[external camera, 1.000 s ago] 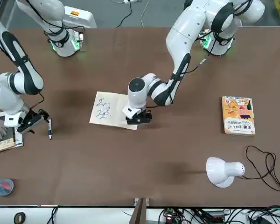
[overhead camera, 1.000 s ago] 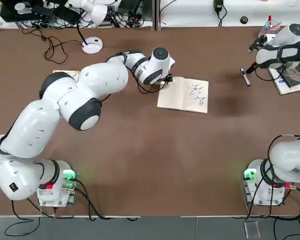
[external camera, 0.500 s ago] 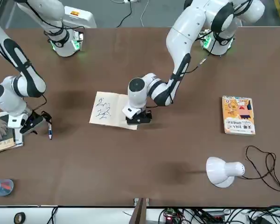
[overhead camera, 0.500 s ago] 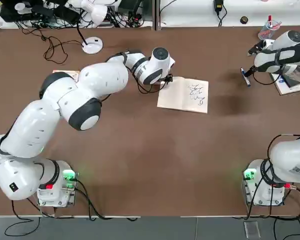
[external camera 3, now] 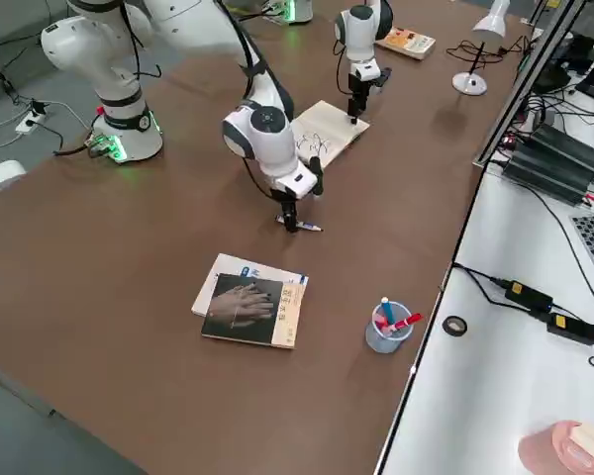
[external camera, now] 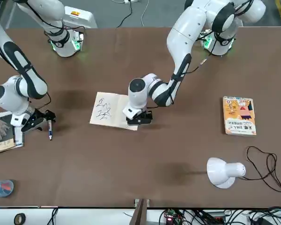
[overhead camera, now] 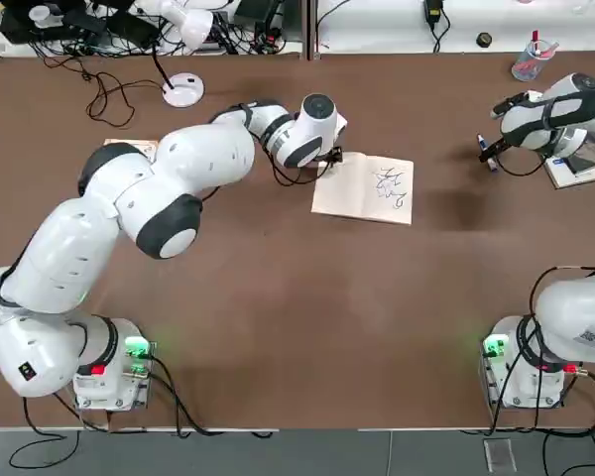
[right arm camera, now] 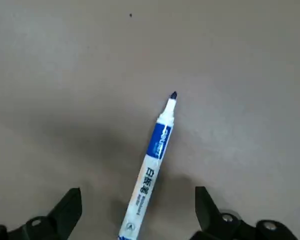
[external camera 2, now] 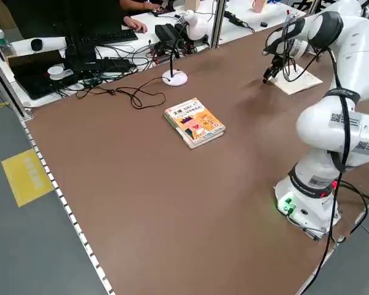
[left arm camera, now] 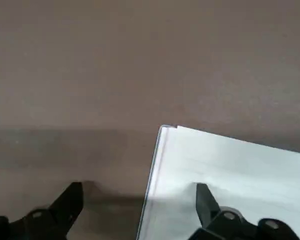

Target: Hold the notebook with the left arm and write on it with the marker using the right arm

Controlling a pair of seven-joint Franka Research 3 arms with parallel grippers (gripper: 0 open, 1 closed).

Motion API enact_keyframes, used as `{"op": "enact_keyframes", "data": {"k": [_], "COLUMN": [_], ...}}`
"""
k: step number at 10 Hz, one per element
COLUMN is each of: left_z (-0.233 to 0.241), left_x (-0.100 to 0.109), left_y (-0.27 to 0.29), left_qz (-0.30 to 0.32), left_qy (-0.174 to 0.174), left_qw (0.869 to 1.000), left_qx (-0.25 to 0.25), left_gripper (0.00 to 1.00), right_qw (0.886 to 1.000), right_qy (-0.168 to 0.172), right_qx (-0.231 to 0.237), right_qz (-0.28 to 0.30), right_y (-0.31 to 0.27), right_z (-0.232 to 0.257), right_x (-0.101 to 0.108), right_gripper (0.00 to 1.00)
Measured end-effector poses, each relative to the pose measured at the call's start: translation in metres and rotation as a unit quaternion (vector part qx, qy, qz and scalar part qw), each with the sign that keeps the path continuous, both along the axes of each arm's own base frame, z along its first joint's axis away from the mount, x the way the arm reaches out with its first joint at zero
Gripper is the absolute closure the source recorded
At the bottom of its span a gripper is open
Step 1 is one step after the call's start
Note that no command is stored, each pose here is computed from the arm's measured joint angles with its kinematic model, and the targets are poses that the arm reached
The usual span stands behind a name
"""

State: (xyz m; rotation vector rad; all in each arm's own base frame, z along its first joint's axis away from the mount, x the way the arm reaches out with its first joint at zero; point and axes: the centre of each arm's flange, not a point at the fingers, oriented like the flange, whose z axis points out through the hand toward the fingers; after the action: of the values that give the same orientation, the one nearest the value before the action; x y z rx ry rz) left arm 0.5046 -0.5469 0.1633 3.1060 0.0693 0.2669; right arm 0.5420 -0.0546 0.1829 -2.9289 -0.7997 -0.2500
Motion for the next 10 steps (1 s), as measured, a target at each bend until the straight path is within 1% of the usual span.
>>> {"op": "enact_keyframes", "data": {"k": [5, 10], "left_z": [0.0000, 0.0000], "left_x": [0.0000, -0.0001], "left_y": [-0.0001, -0.0002], "left_qz": [0.000, 0.000], "left_qy": [0.000, 0.000], "left_qw": [1.000, 1.000], "left_qx": [0.000, 0.000], "left_gripper": [0.00, 0.00], "right_qw": [1.000, 0.999], "right_qy": [0.003, 0.007], "right_qx": [-0.004, -0.006], "right_qz": [-0.007, -0.046], "right_y": [-0.0051, 0.0025], "right_z": [-0.0026, -0.0021], "right_x": [-0.0016, 0.0015], "right_gripper": [0.02, 0.02]}}
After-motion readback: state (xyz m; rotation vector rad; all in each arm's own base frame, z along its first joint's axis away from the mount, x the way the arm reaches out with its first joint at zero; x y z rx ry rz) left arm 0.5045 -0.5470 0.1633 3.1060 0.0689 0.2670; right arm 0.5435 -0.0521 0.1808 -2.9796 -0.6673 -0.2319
